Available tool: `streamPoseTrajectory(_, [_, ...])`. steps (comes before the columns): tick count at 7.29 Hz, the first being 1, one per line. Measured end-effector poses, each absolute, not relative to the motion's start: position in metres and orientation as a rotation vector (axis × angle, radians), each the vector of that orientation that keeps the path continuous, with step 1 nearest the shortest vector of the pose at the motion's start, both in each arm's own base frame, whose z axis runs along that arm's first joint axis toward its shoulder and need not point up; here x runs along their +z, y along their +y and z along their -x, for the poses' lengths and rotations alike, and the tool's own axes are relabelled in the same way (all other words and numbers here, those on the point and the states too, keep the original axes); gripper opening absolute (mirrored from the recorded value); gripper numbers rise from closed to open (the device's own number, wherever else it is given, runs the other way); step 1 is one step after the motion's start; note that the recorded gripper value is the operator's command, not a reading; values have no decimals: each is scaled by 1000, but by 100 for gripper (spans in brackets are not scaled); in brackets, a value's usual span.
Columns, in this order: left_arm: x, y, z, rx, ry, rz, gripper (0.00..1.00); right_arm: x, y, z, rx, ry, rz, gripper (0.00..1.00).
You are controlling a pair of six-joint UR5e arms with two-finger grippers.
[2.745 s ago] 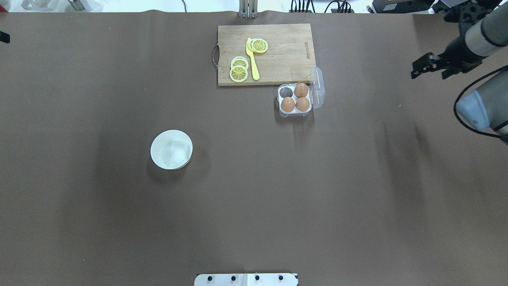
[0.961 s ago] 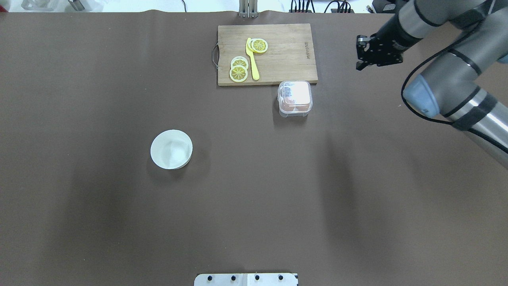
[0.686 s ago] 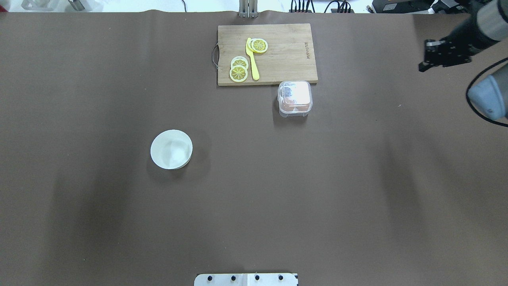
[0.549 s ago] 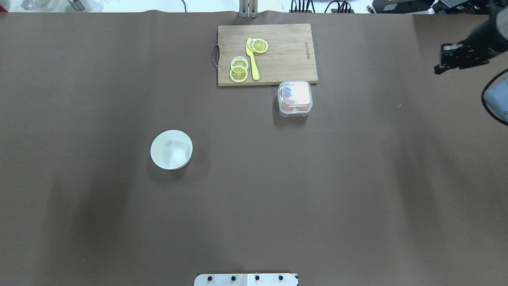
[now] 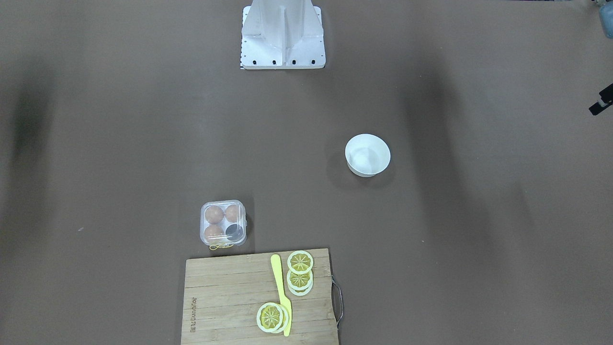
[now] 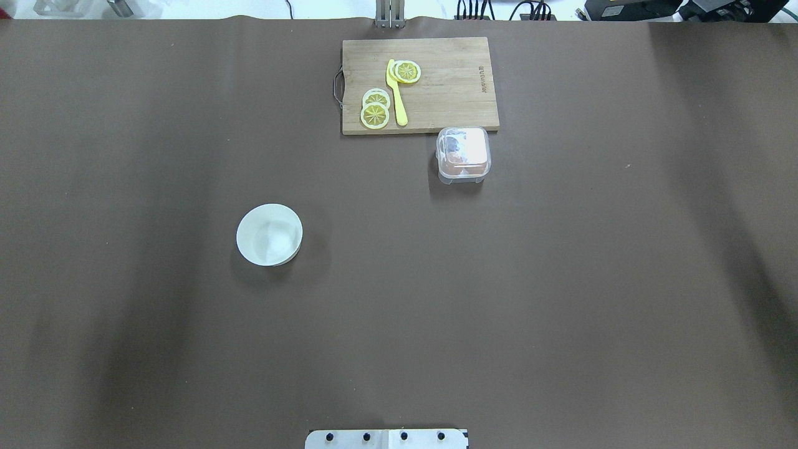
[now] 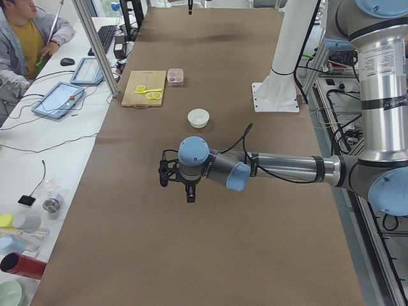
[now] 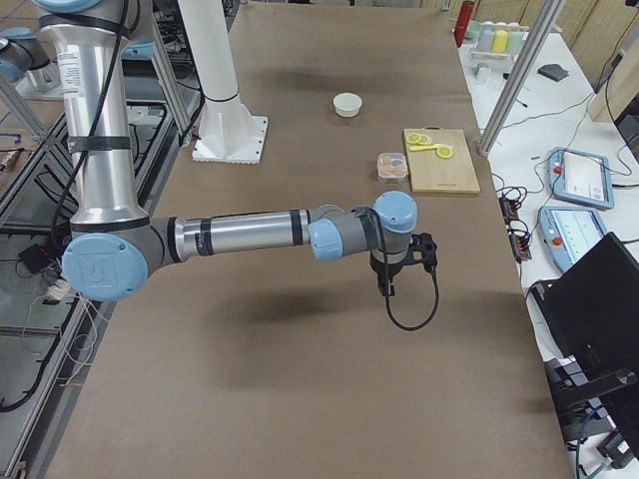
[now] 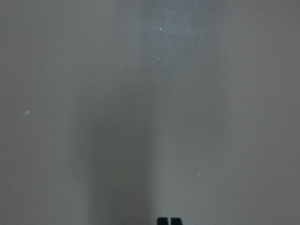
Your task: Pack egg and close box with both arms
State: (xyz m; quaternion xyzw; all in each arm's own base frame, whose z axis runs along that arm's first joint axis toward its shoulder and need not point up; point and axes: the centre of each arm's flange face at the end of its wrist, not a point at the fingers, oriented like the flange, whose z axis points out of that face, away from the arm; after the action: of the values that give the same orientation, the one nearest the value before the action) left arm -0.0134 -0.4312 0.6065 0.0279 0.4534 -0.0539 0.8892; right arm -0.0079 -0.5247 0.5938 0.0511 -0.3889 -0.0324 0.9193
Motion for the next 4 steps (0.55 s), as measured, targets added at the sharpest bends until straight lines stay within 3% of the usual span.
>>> streamPoseTrajectory(4, [628,-431,56,-83,826,-105,98,630,-498,-17,-106,-758,-102,100])
